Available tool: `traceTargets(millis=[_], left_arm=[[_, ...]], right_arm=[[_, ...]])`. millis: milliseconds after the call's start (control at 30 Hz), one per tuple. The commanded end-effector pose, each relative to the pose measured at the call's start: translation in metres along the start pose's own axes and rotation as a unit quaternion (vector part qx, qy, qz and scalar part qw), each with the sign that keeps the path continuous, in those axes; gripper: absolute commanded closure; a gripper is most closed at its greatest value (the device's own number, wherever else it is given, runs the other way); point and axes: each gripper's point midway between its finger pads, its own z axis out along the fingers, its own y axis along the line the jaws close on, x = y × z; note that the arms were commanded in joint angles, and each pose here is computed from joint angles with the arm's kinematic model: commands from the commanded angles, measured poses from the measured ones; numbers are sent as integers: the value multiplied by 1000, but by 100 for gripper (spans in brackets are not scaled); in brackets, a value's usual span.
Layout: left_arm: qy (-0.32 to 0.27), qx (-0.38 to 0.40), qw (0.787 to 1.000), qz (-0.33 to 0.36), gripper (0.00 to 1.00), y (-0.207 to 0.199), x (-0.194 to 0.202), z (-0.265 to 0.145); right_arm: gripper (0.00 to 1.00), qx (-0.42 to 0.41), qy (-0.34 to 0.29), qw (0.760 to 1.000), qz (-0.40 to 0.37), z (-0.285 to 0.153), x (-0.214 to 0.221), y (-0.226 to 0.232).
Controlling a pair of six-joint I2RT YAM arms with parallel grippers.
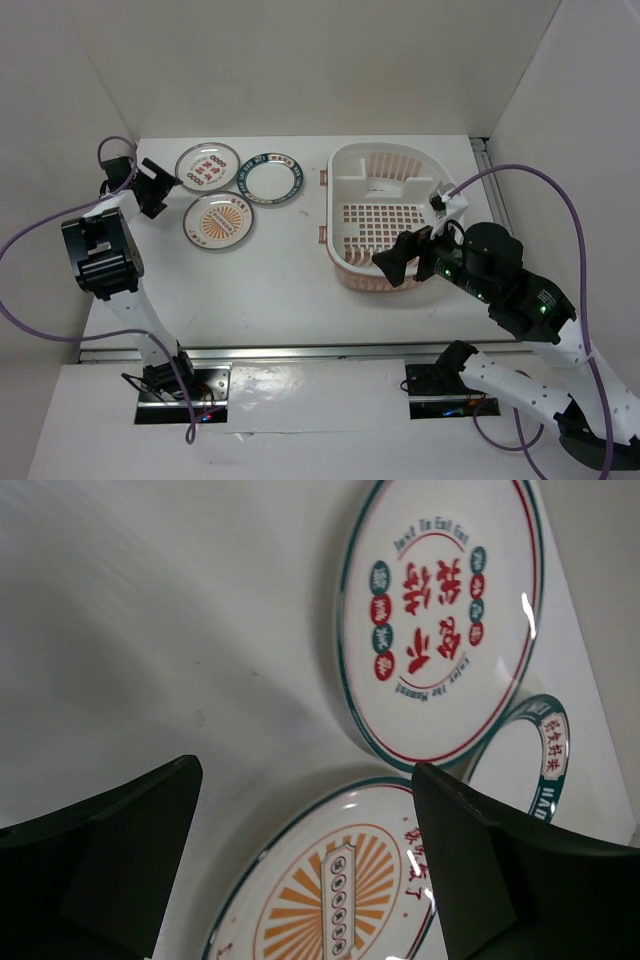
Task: Load the plates into the dish rack
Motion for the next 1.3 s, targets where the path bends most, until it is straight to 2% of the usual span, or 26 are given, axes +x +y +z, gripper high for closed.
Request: traceTargets(millis=[0, 267, 433, 667, 733, 800, 833, 900, 933, 967, 1033, 1067, 1167, 1267], left_arm=[[-45, 40, 998, 2, 0, -21, -33, 7], [2, 53, 998, -43, 2, -1, -12, 63], [5, 67, 997, -44, 4, -10, -11, 84], [23, 66, 996, -55, 22, -20, 7, 105], [23, 66, 996, -61, 24, -20, 7, 105], [30, 60, 995, -68, 31, -15, 11, 111], [30, 59, 995, -68, 42, -14, 11, 112], [31, 49, 996, -71, 55, -10, 12, 114], [28, 45, 996, -76, 67, -9, 11, 115], [24, 41, 996, -77, 85, -8, 10, 115], [29, 29, 995, -86, 89, -1, 14, 118], [25, 33, 996, -84, 100, -4, 10, 120], [35, 35, 995, -91, 100, -4, 14, 121], [18, 61, 994, -91, 100, -21, 3, 111]], right_arm=[[0, -35, -25, 999, 8, -1, -8, 12], [0, -32, -2, 999, 17, 6, 9, 9], [0, -25, 6, 999, 21, 7, 17, 6], [0, -18, 29, 999, 21, 22, 30, 2], [0, -33, 19, 999, 21, 23, 24, 8], [0, -40, 21, 999, 21, 24, 26, 11], [0, -40, 21, 999, 21, 24, 26, 10], [0, -40, 21, 999, 21, 24, 26, 10], [0, -40, 21, 999, 21, 24, 26, 10], [0, -36, 19, 999, 21, 24, 26, 9], [0, -34, 24, 999, 21, 24, 28, 8], [0, -34, 24, 999, 21, 24, 28, 8], [0, -29, 22, 999, 17, 24, 27, 6], [0, -23, 27, 999, 17, 29, 34, 2]])
